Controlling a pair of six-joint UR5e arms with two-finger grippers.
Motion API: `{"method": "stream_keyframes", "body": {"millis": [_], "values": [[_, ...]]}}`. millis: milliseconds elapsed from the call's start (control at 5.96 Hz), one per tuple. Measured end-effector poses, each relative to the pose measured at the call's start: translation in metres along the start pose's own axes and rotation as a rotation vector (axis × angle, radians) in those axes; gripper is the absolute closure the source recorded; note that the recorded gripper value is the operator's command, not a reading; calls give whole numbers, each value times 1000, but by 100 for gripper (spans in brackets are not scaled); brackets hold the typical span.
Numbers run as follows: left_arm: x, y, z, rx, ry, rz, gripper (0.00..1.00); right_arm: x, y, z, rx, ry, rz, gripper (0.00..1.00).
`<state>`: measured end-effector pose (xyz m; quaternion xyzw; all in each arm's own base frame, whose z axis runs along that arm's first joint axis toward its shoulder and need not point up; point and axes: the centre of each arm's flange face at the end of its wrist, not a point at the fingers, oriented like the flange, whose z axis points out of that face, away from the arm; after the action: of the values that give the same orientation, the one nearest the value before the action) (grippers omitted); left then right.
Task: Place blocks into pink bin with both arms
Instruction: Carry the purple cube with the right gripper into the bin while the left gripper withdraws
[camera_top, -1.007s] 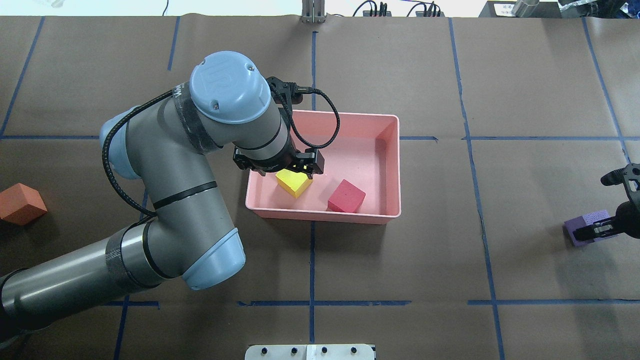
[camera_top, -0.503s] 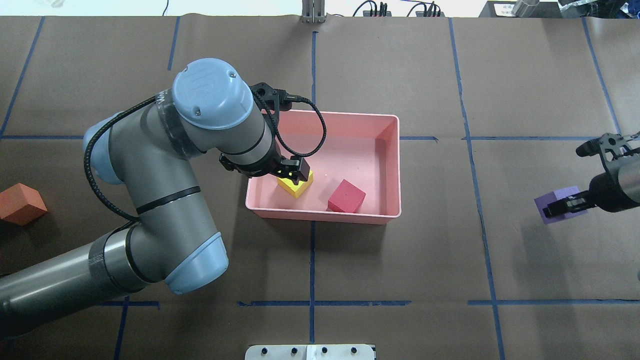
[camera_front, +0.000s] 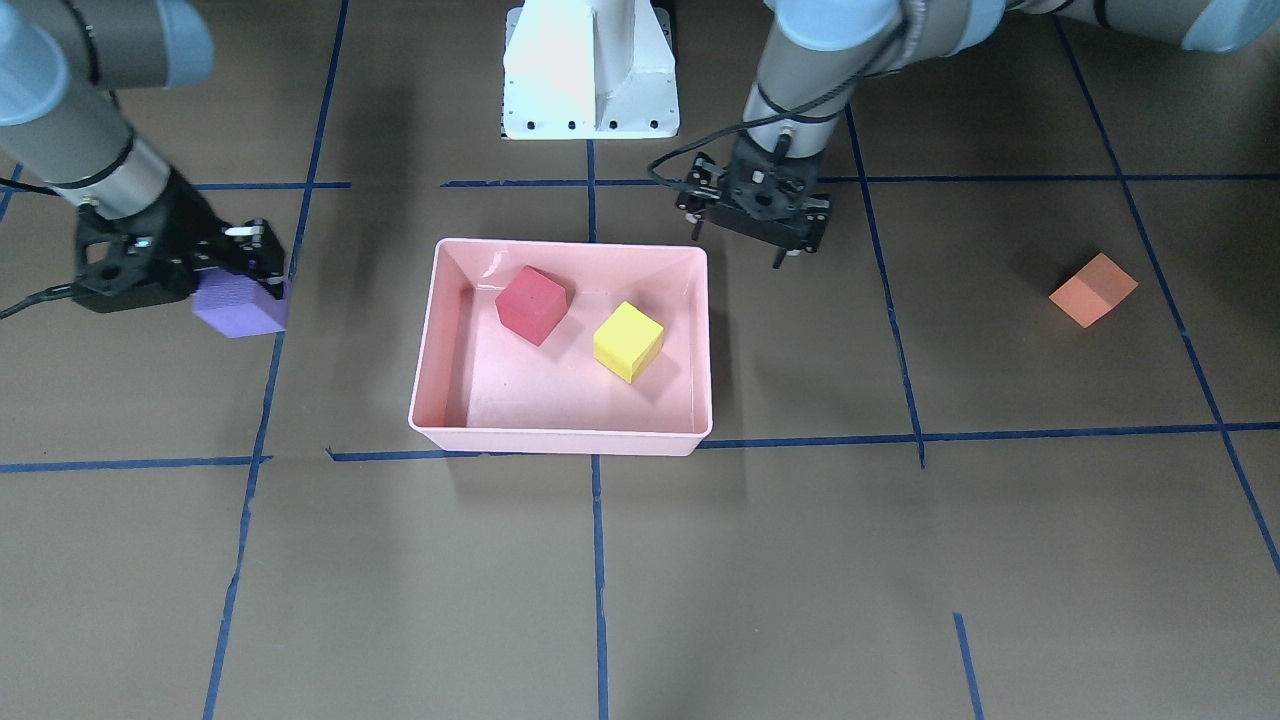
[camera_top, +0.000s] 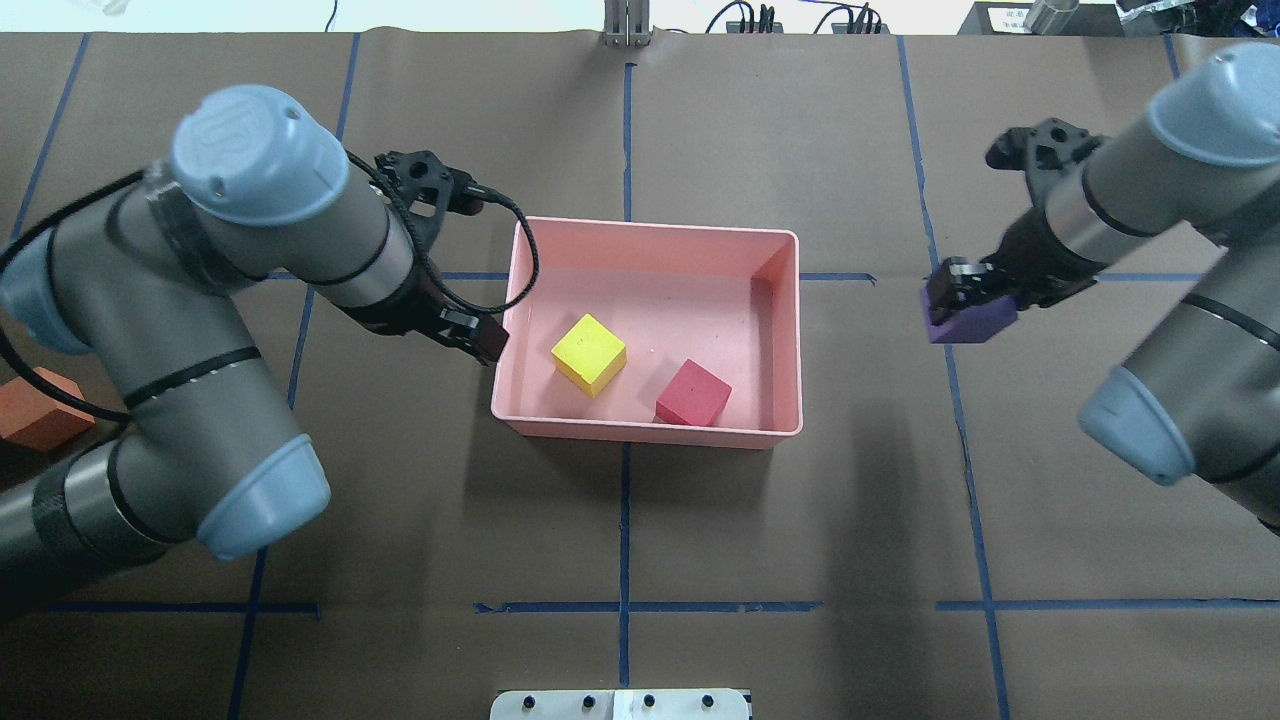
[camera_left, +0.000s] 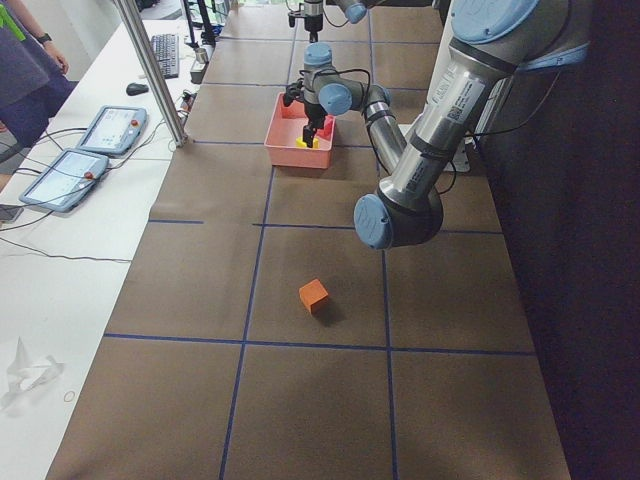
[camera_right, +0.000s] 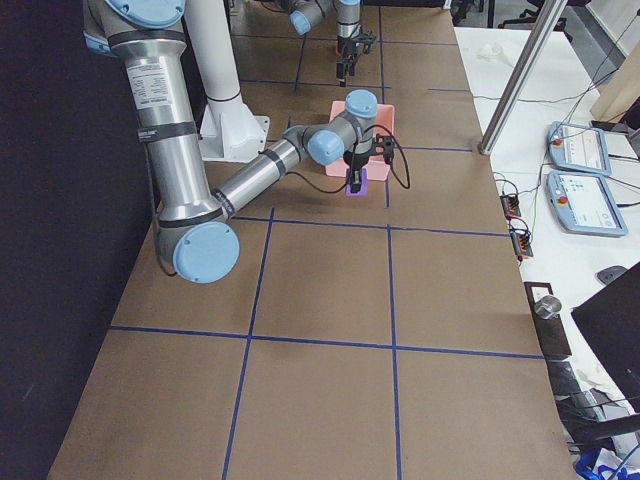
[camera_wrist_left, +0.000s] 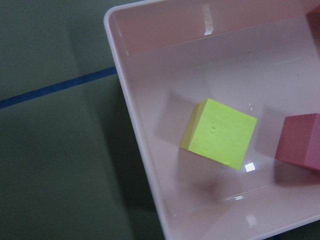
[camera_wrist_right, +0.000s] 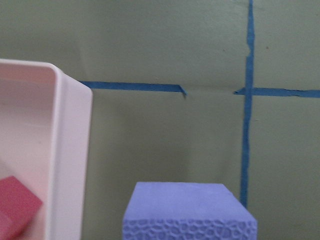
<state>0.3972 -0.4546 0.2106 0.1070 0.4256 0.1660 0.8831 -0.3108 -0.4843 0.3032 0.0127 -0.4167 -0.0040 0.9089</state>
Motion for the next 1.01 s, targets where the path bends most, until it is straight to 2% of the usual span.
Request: {"method": "stream_keyframes", "body": {"millis": [168, 336, 503, 671, 1007], "values": [[-41, -4, -12, -12, 5, 45, 0, -70, -13, -9, 0, 12, 67, 65], [-71, -4, -19, -19, 0, 81, 0, -131, -24, -3, 9, 23, 126, 18], [-82, -4, -21, -22, -2, 98, 0, -181, -37, 14, 26, 32, 170, 0], [-86, -4, -21, -23, -3, 103, 0, -210, -45, 29, 53, 33, 196, 0], [-98, 5, -19, -30, -10, 96, 0, -220, -42, 31, 82, 26, 194, 0]]}}
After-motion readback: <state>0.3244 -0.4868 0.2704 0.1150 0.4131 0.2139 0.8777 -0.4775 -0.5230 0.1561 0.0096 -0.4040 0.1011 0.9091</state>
